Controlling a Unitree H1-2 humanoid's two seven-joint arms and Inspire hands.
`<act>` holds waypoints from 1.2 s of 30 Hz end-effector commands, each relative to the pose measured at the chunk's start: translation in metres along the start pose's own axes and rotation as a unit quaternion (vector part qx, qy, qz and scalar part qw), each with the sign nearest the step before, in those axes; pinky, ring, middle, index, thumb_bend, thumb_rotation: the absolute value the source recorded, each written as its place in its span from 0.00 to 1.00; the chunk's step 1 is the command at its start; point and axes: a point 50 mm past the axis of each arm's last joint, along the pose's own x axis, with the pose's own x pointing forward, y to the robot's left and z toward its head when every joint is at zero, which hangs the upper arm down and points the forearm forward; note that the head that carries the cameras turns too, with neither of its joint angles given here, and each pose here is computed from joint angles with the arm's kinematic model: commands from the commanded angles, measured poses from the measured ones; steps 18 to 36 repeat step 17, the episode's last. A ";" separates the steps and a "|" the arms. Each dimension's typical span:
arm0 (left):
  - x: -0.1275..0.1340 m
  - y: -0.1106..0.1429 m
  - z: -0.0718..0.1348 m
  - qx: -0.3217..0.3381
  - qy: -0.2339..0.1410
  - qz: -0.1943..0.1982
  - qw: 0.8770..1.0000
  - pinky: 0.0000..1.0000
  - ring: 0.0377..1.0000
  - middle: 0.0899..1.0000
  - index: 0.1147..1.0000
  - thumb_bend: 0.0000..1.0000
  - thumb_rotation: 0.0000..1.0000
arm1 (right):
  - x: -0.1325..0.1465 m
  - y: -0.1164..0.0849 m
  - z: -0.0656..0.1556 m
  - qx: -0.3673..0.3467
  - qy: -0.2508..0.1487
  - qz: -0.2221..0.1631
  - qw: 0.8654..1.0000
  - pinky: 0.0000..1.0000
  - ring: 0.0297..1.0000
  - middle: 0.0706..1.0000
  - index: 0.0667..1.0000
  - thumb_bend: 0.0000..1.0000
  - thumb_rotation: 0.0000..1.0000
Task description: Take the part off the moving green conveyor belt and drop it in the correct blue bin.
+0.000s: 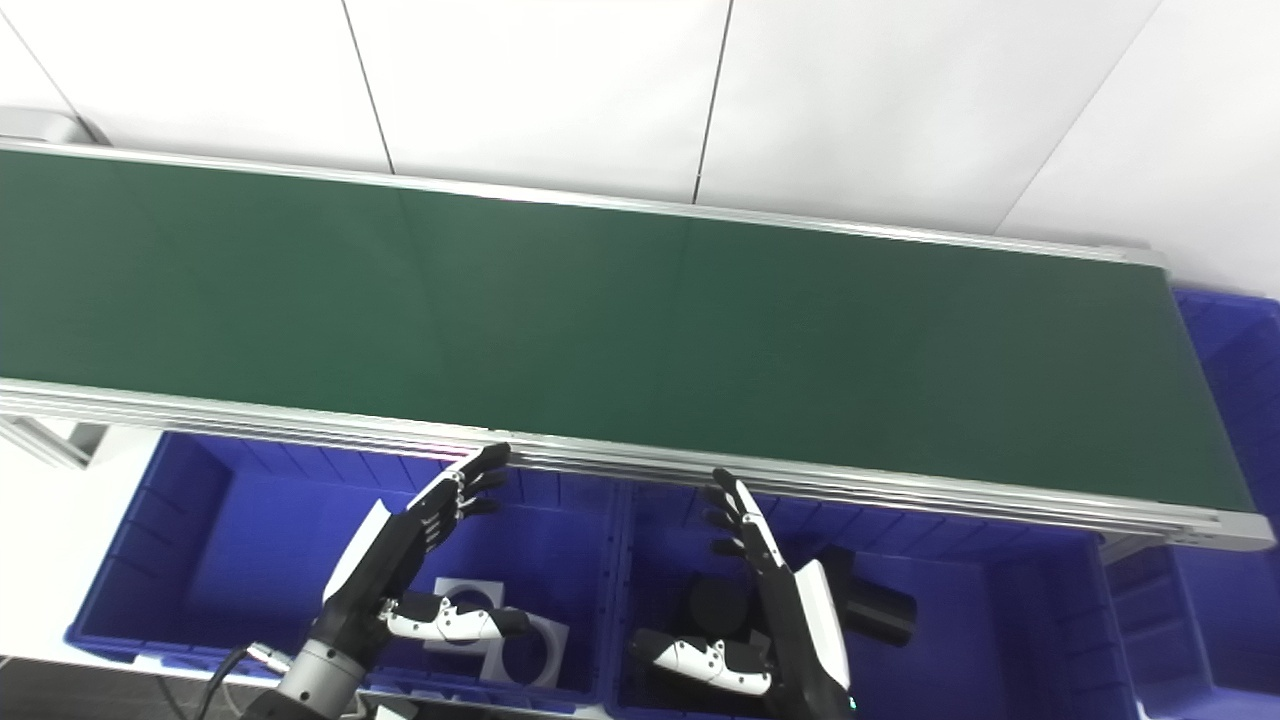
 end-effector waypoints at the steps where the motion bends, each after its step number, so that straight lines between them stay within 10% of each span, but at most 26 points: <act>1: 0.001 -0.002 0.008 -0.002 -0.034 0.009 0.999 0.83 0.89 0.92 0.90 0.87 0.19 | 0.002 -0.004 0.008 0.010 -0.027 -0.019 0.999 0.74 0.83 0.87 0.94 0.92 0.47; 36: -0.004 -0.015 0.011 -0.020 -0.036 0.036 0.999 0.86 0.91 0.93 0.91 0.83 0.11 | -0.008 -0.010 0.002 0.005 -0.014 -0.041 0.999 0.76 0.84 0.86 0.94 0.92 0.52</act>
